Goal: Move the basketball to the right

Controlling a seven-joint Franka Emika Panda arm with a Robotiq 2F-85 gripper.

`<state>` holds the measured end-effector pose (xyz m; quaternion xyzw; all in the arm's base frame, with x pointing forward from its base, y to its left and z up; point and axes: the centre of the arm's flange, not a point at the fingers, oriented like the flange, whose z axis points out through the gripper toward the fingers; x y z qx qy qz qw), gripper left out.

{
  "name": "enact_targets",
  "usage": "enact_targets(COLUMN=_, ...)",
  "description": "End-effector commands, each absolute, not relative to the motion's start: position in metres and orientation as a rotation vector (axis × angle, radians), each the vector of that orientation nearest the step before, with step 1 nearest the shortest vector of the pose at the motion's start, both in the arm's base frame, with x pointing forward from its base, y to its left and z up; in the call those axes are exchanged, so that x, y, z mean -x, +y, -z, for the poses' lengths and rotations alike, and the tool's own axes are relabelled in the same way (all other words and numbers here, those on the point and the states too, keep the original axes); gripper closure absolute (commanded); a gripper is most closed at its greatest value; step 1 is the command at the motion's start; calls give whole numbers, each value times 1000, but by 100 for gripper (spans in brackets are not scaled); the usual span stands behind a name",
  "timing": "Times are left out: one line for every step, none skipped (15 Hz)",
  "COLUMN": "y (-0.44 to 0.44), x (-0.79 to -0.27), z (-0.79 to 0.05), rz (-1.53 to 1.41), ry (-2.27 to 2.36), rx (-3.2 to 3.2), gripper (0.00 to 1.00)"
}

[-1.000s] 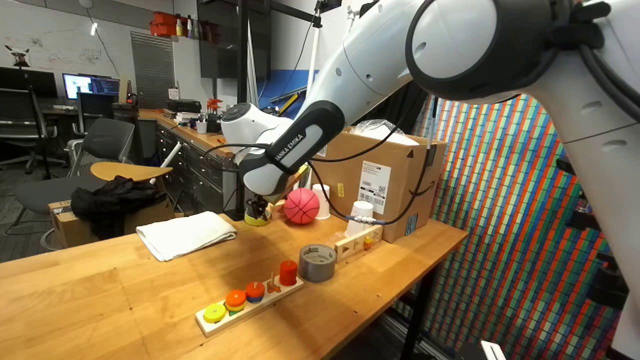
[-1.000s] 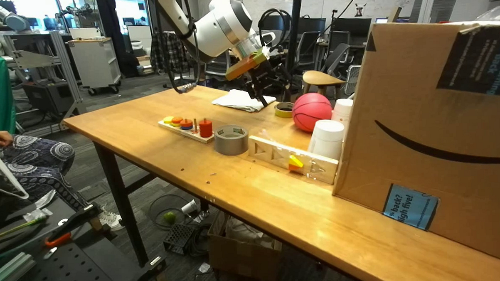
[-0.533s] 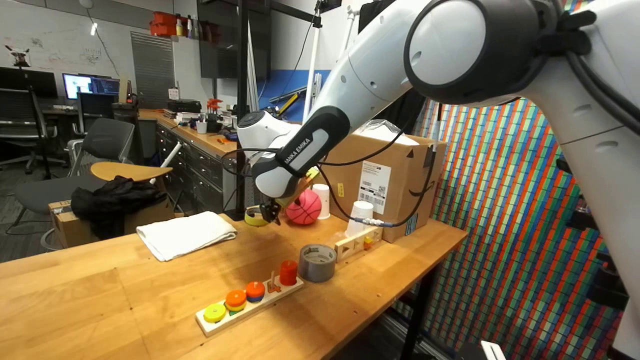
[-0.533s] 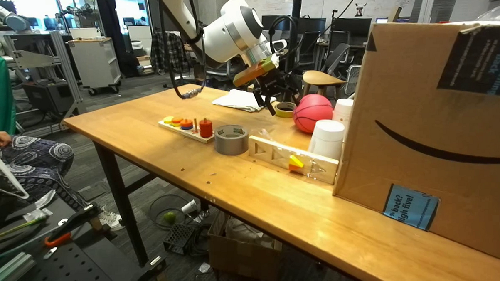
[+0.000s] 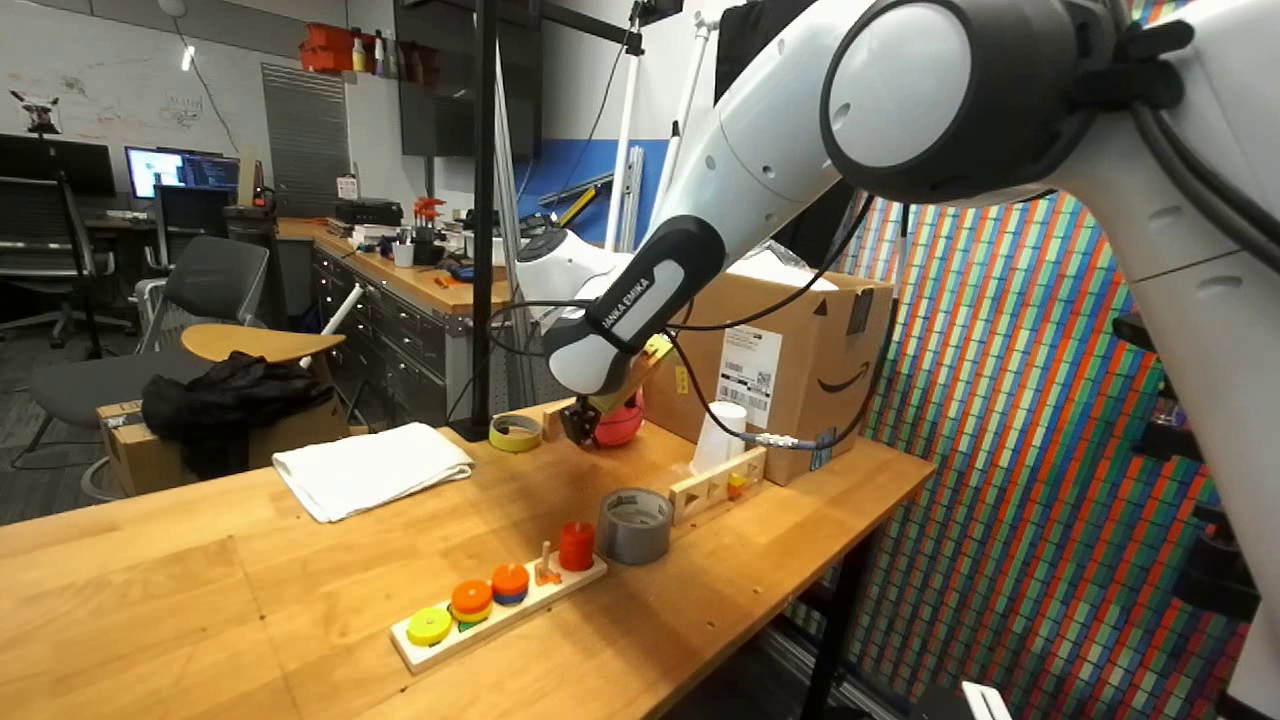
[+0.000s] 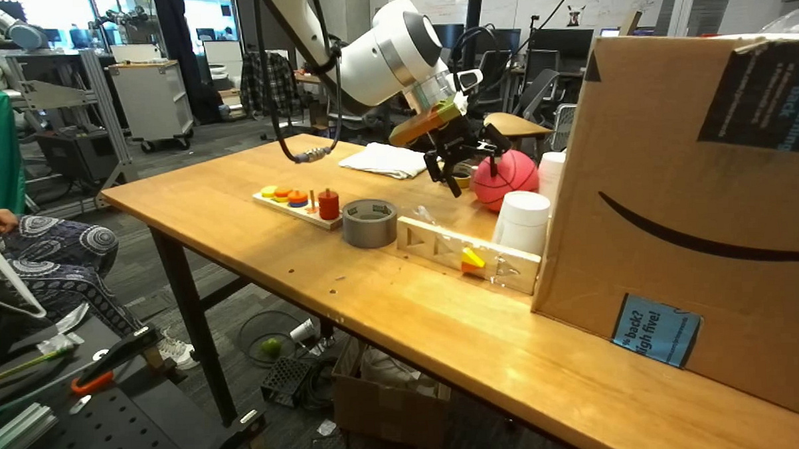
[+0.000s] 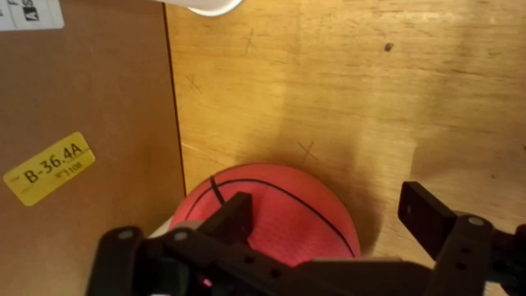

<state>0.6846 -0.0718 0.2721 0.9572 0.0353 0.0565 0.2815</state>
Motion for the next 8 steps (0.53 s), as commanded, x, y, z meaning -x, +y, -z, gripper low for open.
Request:
enact_targets(y=-98, x=-667, z=-284, rz=-136, ry=42, rx=-2567, gripper=0)
enact_targets(y=-104, x=-665, z=-285, rz=-130, ry=30, rx=-2565, gripper=0)
enact_targets(y=-108, x=-663, z=-286, rz=-125, ry=21, rx=-2563, gripper=0)
enact_targets(y=-110, x=-661, z=-287, rz=-122, ry=15, rx=-2560, gripper=0)
enact_targets(y=-112, x=-659, z=-288, rz=-121, ry=11, rx=-2557, gripper=0)
enact_targets(y=-113, x=-658, z=-290, rz=-124, ry=7, rx=-2556, gripper=0)
enact_targets(y=-112, x=-656, z=-293, rz=-126, ry=8, rx=-2555, gripper=0)
enact_targets(y=-112, x=-654, z=-297, rz=-129, ry=10, rx=-2554, gripper=0)
